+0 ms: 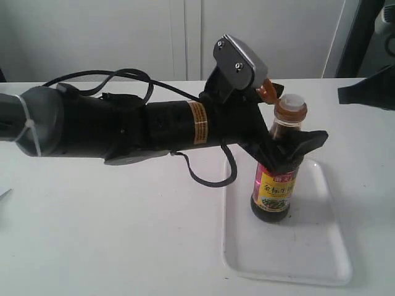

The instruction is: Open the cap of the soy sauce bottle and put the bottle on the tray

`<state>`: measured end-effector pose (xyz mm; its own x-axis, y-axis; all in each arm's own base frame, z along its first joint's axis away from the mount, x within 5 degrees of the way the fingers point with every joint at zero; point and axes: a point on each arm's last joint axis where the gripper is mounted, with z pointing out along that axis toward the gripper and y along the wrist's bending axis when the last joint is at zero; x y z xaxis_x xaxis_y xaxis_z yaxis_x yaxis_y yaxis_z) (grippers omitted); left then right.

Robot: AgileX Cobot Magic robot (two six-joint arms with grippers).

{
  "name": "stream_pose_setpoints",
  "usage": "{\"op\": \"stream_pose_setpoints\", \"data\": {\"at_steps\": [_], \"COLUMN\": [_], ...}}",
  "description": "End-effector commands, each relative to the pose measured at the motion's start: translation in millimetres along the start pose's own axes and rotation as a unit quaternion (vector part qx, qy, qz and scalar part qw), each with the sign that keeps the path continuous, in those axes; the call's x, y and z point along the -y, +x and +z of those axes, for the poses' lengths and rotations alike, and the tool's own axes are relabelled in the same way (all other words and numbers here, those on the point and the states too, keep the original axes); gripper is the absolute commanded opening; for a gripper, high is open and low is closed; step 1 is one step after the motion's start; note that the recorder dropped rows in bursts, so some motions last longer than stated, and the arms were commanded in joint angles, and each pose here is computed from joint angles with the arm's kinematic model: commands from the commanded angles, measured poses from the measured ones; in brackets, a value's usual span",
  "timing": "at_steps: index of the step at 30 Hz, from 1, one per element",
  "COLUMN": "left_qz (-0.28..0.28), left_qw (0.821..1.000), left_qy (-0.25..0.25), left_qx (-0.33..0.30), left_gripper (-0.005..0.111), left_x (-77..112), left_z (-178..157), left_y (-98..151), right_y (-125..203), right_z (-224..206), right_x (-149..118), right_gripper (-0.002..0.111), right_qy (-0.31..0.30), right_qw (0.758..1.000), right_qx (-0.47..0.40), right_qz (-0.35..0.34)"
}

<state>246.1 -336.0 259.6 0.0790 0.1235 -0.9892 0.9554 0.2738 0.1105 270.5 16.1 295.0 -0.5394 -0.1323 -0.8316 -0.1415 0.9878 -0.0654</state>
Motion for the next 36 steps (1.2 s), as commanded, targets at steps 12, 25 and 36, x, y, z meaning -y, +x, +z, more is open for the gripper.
{"op": "stream_pose_setpoints", "data": {"at_steps": [12, 25, 36], "left_qz": [-0.003, -0.005, -0.031], "left_qw": [0.999, 0.993, 0.94], "left_qy": [-0.018, -0.118, -0.307], "left_qx": [0.04, -0.001, -0.144], "left_gripper": [0.099, 0.01, 0.0], "left_x": [2.2, -3.9, -24.0], "left_z": [-26, -72, -122], "left_y": [-52, -98, -101], "right_y": [1, 0, 1], "right_z": [1, 1, 0], "right_x": [1, 1, 1], "right_gripper": [0.0, 0.0, 0.0], "right_qy": [0.001, 0.003, 0.0], "right_qw": [1.0, 1.0, 0.999], "right_qx": [0.003, 0.008, -0.002], "right_qz": [0.004, 0.004, -0.037]}}
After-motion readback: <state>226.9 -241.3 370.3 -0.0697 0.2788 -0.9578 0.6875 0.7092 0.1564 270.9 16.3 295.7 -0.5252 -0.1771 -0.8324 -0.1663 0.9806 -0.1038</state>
